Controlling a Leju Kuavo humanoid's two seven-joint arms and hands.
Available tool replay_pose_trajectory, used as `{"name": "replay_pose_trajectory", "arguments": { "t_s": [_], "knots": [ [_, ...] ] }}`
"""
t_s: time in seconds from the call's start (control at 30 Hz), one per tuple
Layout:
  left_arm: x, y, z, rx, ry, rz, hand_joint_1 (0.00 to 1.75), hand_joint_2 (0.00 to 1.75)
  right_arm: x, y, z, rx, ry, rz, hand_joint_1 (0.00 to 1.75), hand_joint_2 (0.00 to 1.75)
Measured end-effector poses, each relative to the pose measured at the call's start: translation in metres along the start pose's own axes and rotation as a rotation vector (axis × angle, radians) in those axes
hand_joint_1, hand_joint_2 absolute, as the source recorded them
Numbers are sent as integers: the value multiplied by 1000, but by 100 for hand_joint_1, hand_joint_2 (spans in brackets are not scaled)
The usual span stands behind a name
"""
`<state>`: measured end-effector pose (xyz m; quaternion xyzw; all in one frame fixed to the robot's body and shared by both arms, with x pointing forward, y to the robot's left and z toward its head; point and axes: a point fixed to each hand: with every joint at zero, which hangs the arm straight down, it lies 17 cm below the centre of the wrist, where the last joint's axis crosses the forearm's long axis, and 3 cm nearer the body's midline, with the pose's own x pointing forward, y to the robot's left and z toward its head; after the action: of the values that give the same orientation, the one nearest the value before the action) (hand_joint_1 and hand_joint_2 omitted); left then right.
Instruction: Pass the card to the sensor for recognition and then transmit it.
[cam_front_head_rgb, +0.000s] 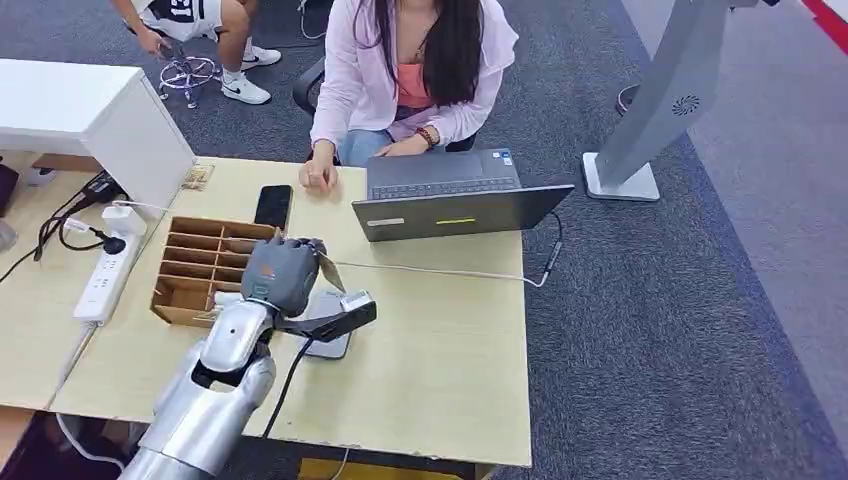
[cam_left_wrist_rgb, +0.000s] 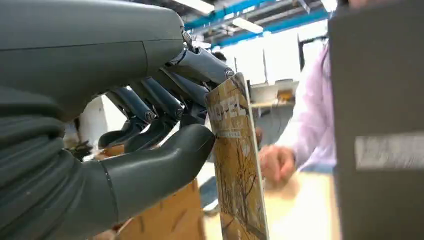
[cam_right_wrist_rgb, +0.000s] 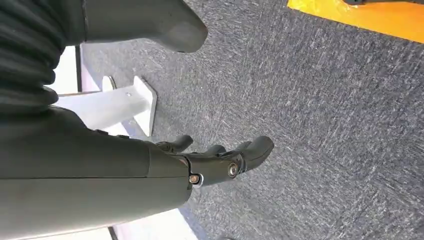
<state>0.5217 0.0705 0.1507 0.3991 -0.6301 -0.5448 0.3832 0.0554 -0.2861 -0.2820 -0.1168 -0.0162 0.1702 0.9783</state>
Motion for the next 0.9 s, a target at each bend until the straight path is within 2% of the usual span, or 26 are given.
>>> {"name": "replay_pose_trajectory", "arguments": {
  "t_s": [0.4, 0.77, 0.9],
  "knots": [
    [-18, -35, 6, -113, 65, -22, 175, 175, -1, -1, 0, -1, 2, -2, 0, 175],
    [-25, -80, 20, -263, 66, -8, 175, 175, -2, 0, 0, 5, 3, 9, 0, 175],
    [-27, -82, 19, -274, 62, -10, 175, 175, -2, 0, 0, 8, 5, 3, 0, 175]
  ]
}}
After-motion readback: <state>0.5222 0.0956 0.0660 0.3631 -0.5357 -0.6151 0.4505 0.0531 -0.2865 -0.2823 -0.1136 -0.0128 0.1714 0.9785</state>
